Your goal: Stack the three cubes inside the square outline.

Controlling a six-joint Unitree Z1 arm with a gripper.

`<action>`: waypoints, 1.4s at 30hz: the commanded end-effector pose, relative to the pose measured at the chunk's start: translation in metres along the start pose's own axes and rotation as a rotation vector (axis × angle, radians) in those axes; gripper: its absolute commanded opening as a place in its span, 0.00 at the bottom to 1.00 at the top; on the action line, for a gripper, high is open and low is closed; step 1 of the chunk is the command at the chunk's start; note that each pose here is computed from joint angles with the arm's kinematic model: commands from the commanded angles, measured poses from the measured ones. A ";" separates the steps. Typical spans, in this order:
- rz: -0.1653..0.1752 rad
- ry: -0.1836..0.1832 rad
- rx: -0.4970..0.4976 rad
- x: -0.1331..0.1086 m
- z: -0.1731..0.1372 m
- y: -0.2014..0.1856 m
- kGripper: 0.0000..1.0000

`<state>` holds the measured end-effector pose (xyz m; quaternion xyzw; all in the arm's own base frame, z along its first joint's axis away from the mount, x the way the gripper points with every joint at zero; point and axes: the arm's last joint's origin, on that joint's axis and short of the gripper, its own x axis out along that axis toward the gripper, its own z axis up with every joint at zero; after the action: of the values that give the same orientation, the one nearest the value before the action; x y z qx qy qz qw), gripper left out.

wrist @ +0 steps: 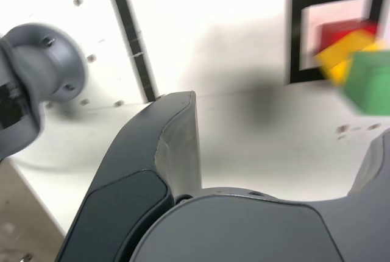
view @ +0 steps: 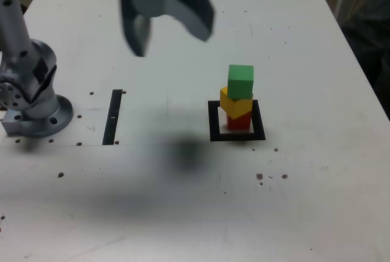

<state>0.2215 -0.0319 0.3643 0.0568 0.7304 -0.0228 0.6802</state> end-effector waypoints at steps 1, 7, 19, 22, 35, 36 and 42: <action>-0.014 -0.018 -0.007 -0.001 -0.018 0.000 0.99; -0.022 0.034 -0.033 0.025 -0.036 0.000 0.99; -0.026 0.117 -0.136 0.095 -0.063 0.013 0.99; -0.034 0.129 -0.148 0.105 -0.068 0.015 0.99; -0.044 0.169 -0.140 0.121 -0.077 0.018 0.99; -0.043 0.168 -0.130 0.121 -0.076 0.018 0.99; -0.052 0.164 -0.041 0.118 -0.071 0.019 0.99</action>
<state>0.1436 0.0009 0.2535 0.0234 0.7827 -0.0155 0.6218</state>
